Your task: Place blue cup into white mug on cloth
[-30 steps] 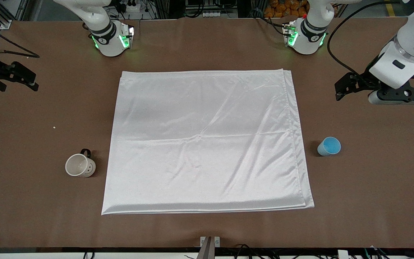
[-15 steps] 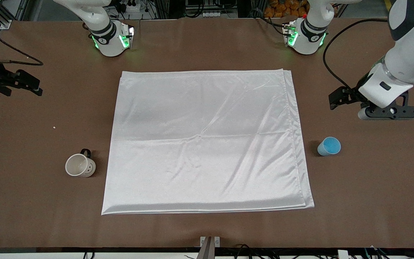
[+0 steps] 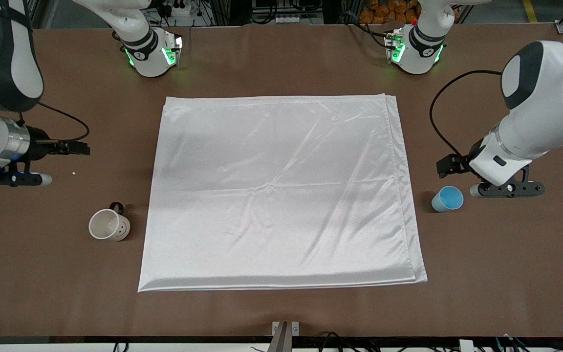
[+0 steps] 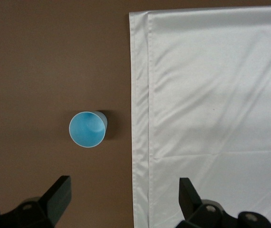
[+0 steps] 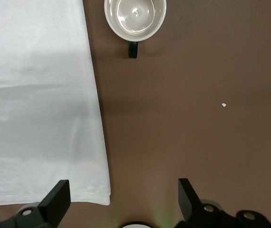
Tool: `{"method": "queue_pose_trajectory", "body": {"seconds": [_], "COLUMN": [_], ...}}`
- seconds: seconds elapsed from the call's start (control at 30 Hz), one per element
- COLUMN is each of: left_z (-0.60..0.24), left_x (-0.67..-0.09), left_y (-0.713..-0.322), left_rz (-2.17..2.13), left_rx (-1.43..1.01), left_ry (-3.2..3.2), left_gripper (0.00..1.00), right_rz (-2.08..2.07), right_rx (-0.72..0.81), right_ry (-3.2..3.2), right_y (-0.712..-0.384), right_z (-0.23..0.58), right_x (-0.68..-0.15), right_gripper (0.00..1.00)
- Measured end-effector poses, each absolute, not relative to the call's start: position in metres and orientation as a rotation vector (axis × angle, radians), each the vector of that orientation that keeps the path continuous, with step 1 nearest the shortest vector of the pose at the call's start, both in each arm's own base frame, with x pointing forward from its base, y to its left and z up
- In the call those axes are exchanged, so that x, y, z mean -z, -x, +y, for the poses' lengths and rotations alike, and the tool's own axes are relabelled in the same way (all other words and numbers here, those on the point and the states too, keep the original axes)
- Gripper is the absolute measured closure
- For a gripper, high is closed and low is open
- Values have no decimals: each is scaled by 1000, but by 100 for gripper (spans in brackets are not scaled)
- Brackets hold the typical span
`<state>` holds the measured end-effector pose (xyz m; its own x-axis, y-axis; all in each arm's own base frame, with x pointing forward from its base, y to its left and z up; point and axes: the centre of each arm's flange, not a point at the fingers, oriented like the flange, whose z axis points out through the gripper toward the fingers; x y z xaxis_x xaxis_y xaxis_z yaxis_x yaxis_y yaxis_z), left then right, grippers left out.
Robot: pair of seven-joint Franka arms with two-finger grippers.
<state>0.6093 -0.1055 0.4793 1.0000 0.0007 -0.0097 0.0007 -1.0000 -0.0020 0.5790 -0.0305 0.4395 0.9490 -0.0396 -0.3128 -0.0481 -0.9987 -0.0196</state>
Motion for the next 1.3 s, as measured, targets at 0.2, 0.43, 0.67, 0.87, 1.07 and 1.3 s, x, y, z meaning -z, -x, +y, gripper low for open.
{"method": "queue_pose_trajectory", "body": {"seconds": [0.2,0.43,0.67,0.87,1.07,1.3], "left_z": [-99,-98,-99,-99,-94,-74], "left_x": [-445,-421,-401,-377,-358,-329], "left_y": [-609,-610,-614,-611,-606,-603], "left_rz": [-4,29,49,79,87,119], "left_rx": [6,25,24,83,108,135], "left_ry": [3139,3108,3107,3115,3118,3120], "left_gripper": [0,0,0,0,0,0], "right_rz": [58,45,28,-7,-49,-75], "right_rx": [-576,-607,-631,-627,-567,-473], "right_ry": [3051,3038,3025,3017,3024,3039], "right_y": [-593,-604,-611,-615,-621,-630], "right_z": [-32,-31,-31,-30,-31,-32], "right_x": [-383,-333,-279,-248,-233,-217], "right_gripper": [0,0,0,0,0,0]}}
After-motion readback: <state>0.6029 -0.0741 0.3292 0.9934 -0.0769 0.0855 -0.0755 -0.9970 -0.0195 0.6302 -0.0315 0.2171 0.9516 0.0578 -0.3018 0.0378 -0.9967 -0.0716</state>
